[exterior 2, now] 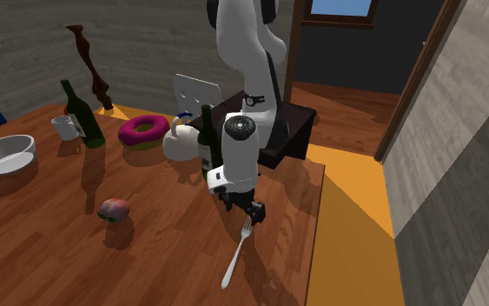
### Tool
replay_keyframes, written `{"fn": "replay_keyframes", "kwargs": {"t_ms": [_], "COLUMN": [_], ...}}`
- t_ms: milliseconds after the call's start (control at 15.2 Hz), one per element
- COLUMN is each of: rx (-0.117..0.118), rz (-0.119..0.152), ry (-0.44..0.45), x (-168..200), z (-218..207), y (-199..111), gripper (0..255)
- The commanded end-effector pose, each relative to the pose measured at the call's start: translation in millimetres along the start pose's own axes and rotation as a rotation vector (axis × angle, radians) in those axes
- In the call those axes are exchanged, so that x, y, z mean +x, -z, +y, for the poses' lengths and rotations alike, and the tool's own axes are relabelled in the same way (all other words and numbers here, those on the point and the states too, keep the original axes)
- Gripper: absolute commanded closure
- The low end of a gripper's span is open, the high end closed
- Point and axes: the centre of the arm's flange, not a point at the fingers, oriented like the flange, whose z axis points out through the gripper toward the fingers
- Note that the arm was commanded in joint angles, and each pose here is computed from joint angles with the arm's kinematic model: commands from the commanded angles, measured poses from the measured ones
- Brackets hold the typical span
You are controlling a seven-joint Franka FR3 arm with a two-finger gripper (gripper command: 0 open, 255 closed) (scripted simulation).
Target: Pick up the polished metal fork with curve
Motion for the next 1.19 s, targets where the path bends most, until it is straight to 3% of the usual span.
{"fn": "replay_keyframes", "kwargs": {"t_ms": [0, 660, 726, 1122], "rx": [0.002, 0.003, 0.003, 0.003], "rz": [-0.008, -0.011, -0.011, -0.011], "ry": [-0.005, -0.007, -0.007, -0.007], "x": [8, 14, 14, 13], "z": [-11, -18, -18, -18], "y": [-21, -69, -69, -70], "gripper": [0, 0, 255, 255]}}
